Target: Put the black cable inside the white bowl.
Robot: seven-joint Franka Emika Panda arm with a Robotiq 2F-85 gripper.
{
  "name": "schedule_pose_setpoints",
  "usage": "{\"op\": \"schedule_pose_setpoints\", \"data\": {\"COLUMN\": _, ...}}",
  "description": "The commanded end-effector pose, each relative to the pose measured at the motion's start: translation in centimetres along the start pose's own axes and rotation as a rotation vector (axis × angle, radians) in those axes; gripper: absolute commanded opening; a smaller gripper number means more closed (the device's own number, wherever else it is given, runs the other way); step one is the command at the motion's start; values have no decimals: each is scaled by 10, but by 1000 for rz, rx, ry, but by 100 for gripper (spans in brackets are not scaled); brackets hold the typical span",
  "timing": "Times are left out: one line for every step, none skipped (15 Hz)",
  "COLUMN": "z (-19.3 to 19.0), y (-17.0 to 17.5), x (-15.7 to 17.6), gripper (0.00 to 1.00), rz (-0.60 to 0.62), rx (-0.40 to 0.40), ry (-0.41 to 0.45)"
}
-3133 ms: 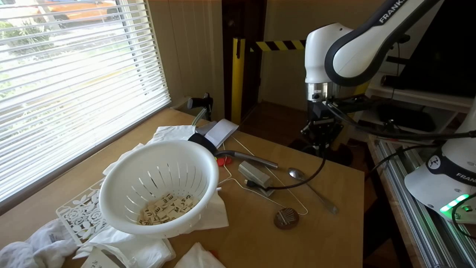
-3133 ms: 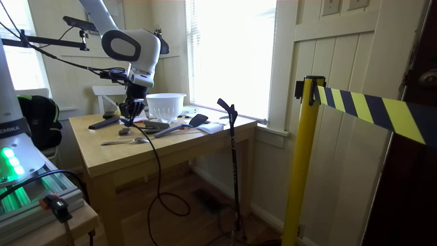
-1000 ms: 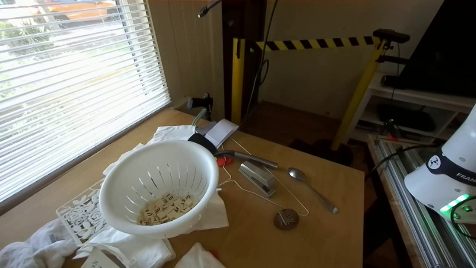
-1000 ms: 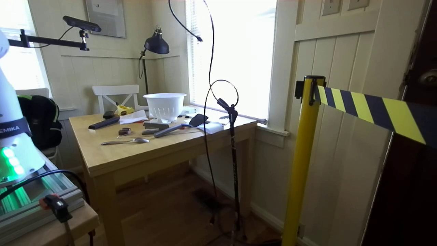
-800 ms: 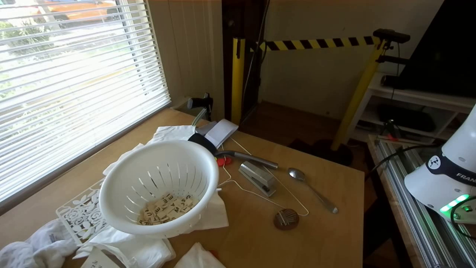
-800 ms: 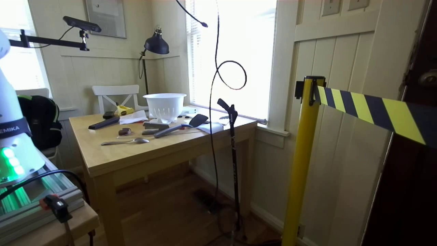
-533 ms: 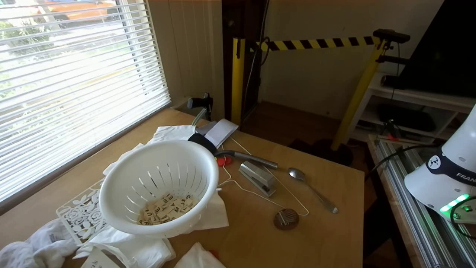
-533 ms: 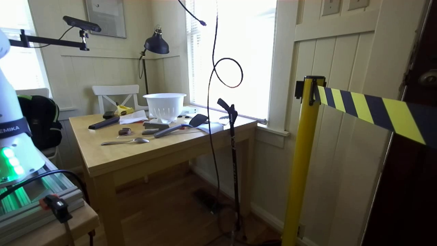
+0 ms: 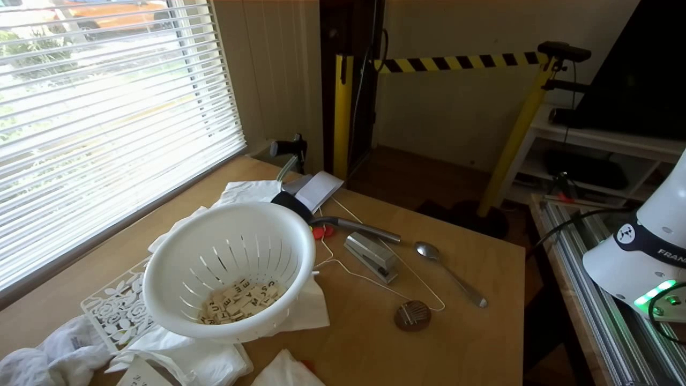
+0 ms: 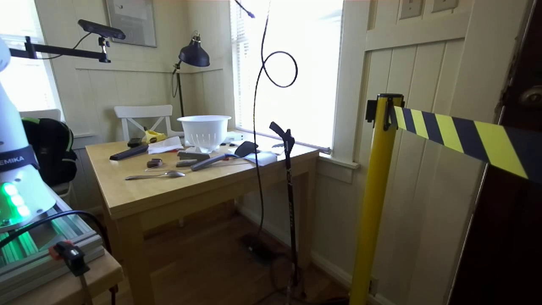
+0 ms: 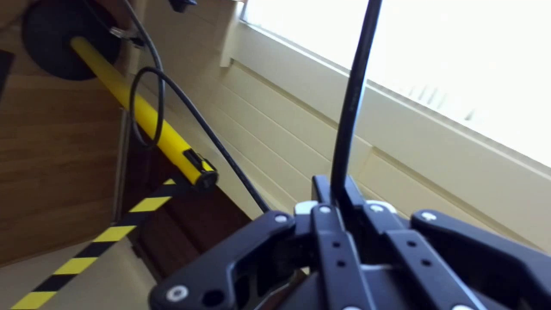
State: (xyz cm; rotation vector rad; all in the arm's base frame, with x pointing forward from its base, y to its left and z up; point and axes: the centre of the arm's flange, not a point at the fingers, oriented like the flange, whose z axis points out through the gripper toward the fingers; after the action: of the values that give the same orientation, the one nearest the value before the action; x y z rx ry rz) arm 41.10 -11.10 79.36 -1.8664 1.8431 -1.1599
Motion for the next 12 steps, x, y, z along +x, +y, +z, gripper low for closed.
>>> {"op": "schedule_pose_setpoints", "data": {"z": -50, "y": -68, "x": 9, "gripper": 2, "rz": -32, "rx": 199, "ry": -18}}
{"op": "schedule_pose_setpoints", "data": {"z": -64, "y": -81, "x": 7, "gripper": 2, "rz": -32, "rx": 255, "ry": -30}}
{"op": "schedule_pose_setpoints", "data": {"z": -76, "y": -92, "x": 5, "gripper": 2, "rz": -35, "rx": 306, "ry": -50}}
{"op": "schedule_pose_setpoints", "data": {"z": -85, "y": -101, "x": 2, "gripper": 2, "rz": -32, "rx": 352, "ry": -75}}
{"op": "schedule_pose_setpoints", "data": {"z": -93, "y": -108, "x": -1, "gripper": 2, "rz": -29, "rx": 396, "ry": -104}}
{"op": "schedule_pose_setpoints", "data": {"z": -101, "y": -115, "x": -3, "gripper": 2, "rz": -20, "rx": 435, "ry": -140}}
{"op": "schedule_pose_setpoints", "data": {"z": -107, "y": -122, "x": -6, "gripper": 2, "rz": -14, "rx": 468, "ry": -183}}
{"op": "schedule_pose_setpoints", "data": {"z": -112, "y": -126, "x": -9, "gripper": 2, "rz": -6, "rx": 497, "ry": -226}}
{"op": "schedule_pose_setpoints", "data": {"z": -116, "y": -131, "x": -10, "gripper": 2, "rz": 6, "rx": 521, "ry": -272}}
{"op": "schedule_pose_setpoints", "data": {"z": -120, "y": -133, "x": -11, "gripper": 2, "rz": 21, "rx": 542, "ry": -317}}
{"op": "schedule_pose_setpoints", "data": {"z": -123, "y": -135, "x": -12, "gripper": 2, "rz": 38, "rx": 559, "ry": -365}}
{"op": "schedule_pose_setpoints", "data": {"z": -126, "y": -137, "x": -12, "gripper": 2, "rz": 58, "rx": 579, "ry": -410}}
